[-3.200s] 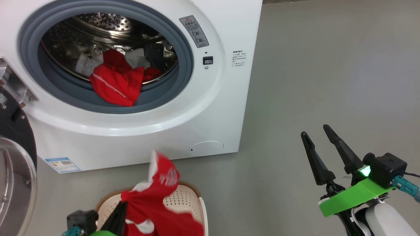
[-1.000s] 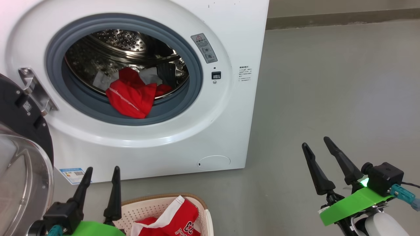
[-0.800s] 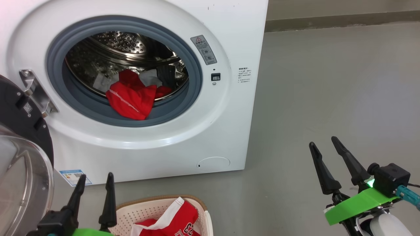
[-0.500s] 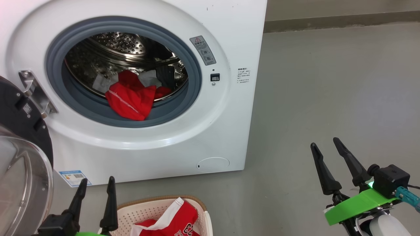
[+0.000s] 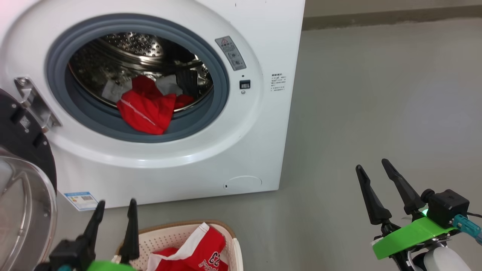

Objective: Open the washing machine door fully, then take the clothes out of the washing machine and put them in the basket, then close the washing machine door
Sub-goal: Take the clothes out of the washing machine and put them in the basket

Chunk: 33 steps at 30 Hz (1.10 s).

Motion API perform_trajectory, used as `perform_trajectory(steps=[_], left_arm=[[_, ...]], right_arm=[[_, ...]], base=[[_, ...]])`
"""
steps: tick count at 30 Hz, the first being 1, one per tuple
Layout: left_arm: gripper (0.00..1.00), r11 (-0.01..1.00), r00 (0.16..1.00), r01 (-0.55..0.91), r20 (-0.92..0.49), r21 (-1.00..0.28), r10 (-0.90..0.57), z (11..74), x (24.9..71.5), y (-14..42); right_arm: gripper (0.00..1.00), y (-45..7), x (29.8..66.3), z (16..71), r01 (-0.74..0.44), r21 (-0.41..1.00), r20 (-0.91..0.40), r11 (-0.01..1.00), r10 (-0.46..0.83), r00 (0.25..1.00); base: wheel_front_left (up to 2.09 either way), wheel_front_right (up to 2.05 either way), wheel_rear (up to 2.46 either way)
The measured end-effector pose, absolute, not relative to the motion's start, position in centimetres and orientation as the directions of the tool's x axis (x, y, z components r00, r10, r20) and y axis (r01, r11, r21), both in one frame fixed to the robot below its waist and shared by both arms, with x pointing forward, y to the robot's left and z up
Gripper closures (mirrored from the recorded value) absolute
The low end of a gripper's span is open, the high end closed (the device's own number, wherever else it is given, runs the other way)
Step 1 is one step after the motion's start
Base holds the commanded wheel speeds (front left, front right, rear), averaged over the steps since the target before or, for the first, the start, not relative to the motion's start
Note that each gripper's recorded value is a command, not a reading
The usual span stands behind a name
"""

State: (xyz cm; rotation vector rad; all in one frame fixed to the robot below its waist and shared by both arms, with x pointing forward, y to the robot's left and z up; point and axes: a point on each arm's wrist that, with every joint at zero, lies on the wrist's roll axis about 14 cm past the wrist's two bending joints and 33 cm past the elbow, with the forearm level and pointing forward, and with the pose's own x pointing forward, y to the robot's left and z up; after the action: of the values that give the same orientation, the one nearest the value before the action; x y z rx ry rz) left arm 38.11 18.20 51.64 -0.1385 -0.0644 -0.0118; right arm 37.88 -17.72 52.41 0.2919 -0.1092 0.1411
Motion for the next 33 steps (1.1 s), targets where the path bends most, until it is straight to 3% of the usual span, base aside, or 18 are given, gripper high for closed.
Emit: perform_trajectory(steps=[9, 16, 33], left_arm=[[0.0, 0.99, 0.994, 0.073, 0.092, -0.122, -0.062, 53.4, 44.3, 16.8], [0.0, 0.99, 0.996, 0.092, -0.002, -0.103, -0.092, 51.2, 49.9, 16.3], [0.0, 0.997, 0.985, 0.063, -0.159, -0.042, -0.069, 46.8, 63.4, 16.0]], right_arm=[[0.0, -16.9, 39.4, 50.7, -0.163, 0.281, 0.081, 0.946, 0.146, 0.986], [0.0, -16.3, 41.7, 50.7, -0.174, 0.289, 0.091, 0.941, 0.154, 0.984], [0.0, -16.5, 45.7, 44.9, -0.122, 0.301, -0.023, 0.946, 0.134, 0.991]], base=[[0.0, 0.0, 0.0], [0.0, 0.0, 0.0], [0.0, 0.0, 0.0]])
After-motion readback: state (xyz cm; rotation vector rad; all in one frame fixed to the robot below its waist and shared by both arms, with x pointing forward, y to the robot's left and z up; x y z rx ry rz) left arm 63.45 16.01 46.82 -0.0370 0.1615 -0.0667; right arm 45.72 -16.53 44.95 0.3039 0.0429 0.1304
